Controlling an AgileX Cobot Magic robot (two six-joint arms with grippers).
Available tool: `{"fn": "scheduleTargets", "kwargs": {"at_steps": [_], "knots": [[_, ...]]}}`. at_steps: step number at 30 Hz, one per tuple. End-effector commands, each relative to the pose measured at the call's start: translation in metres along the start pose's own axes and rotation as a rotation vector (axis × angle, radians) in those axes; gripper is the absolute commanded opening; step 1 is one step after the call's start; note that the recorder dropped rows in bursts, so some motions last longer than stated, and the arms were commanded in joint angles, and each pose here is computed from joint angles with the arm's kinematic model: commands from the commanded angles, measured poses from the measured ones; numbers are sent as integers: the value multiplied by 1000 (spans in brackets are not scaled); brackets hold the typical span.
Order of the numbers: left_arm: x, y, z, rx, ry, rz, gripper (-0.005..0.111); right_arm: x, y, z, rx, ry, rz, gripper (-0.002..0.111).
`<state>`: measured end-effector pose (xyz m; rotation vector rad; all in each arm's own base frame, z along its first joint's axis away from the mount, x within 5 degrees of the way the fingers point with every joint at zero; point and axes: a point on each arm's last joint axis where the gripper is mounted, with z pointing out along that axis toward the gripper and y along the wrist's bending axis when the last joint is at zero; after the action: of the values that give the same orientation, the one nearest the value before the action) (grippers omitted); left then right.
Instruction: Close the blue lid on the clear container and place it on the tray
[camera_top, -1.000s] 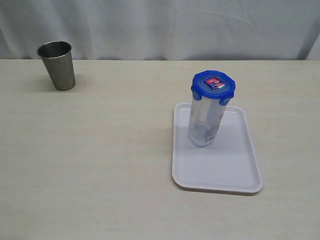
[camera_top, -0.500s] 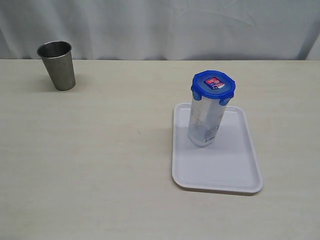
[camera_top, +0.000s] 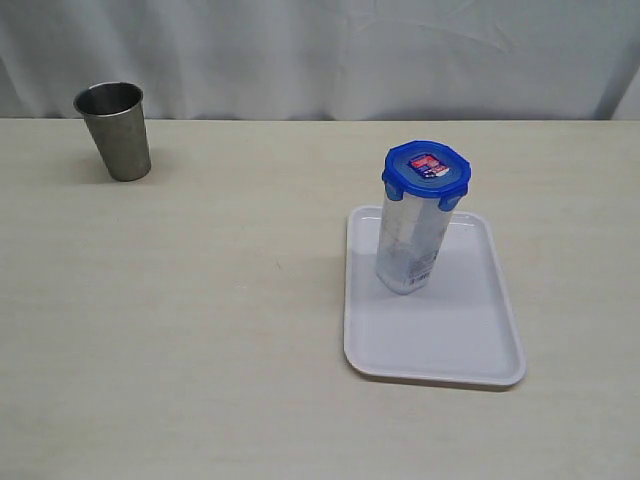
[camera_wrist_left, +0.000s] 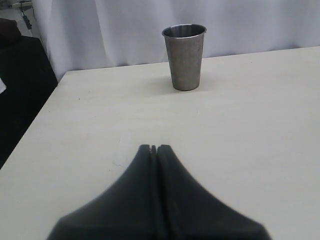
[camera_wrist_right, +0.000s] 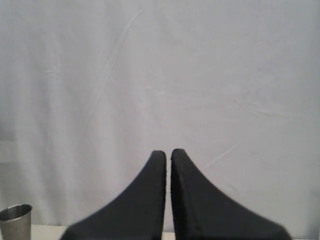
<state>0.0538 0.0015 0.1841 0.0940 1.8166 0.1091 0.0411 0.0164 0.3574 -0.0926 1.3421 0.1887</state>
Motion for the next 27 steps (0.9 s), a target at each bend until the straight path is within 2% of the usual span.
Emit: {"fn": "scheduleTargets", "kwargs": {"at_steps": [1,8,15,22,27], "knots": [[0,0,0,-4,-11,5,0,2,-10,-11,119,-56,42,4],[0,0,0,-4,-11,5,0,20,-17,-11,170,-135,64,4],[0,0,0,-4,-11,5,0,60,-23,-8,188,-153,31,4],[0,0,0,-4,-11,5,0,107,-25,-10,187,-71,2,4],[0,0,0,-4,-11,5,0,124,-25,-16,187,-66,-19,4]]}}
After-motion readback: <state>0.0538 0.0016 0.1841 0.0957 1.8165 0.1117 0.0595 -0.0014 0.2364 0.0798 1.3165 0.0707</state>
